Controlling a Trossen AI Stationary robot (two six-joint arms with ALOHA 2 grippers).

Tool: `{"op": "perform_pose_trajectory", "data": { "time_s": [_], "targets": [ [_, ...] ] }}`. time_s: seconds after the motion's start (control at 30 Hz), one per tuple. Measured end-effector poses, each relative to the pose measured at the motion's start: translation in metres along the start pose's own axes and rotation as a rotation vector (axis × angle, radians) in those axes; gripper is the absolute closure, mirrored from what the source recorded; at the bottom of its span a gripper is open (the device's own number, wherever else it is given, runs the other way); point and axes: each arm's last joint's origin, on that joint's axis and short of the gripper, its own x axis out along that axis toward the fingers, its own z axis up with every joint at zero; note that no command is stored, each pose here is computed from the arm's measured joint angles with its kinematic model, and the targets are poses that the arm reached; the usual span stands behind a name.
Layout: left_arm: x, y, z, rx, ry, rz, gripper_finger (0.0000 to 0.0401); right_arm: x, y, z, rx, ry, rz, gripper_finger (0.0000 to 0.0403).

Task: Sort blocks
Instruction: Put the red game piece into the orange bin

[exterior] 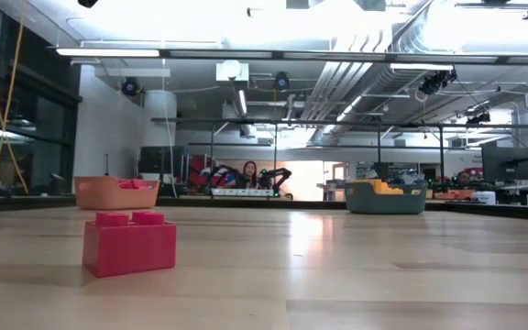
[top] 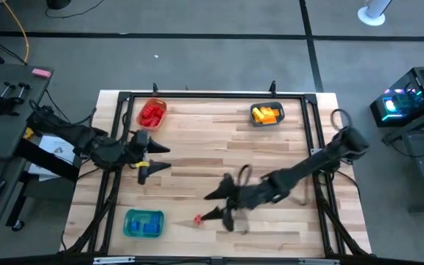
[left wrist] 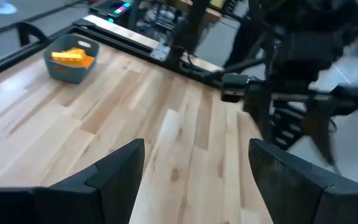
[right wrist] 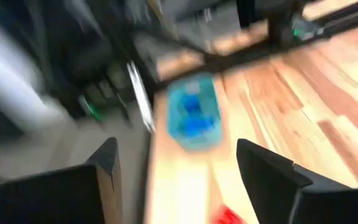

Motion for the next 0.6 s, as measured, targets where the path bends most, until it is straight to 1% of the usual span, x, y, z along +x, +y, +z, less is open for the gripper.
{"op": "perform_pose_trajectory", "data": {
  "time_s": [0.1,0.17,0.23,0.37,0.5,0.6],
  "targets": [
    [-0.009,0.001,-0.002,0.017,0.022,-0.030,0.0126,0.024,0.007,0.001,-0.171,0.213,-0.050,0.0197],
    [-0.013,0.001,-0.003,0.023,0.025,-0.042,0.0126,0.036,0.011,0.003,-0.244,0.337,-0.067,0.0196],
    [-0.016,0.000,-0.002,0.022,0.014,-0.046,0.0126,0.047,0.012,0.003,-0.304,0.426,-0.078,0.0196],
    [-0.016,0.001,-0.002,0.024,-0.009,-0.006,0.0126,0.071,0.012,-0.001,-0.437,0.519,-0.057,0.0196],
    [-0.014,0.002,-0.002,0.026,-0.032,0.045,0.0126,0.095,0.007,-0.010,-0.595,0.566,0.037,0.0196],
    [-0.012,0.002,-0.002,0.025,-0.046,0.079,0.0126,0.115,-0.004,-0.022,-0.660,0.621,0.105,0.0196]
  ]
}}
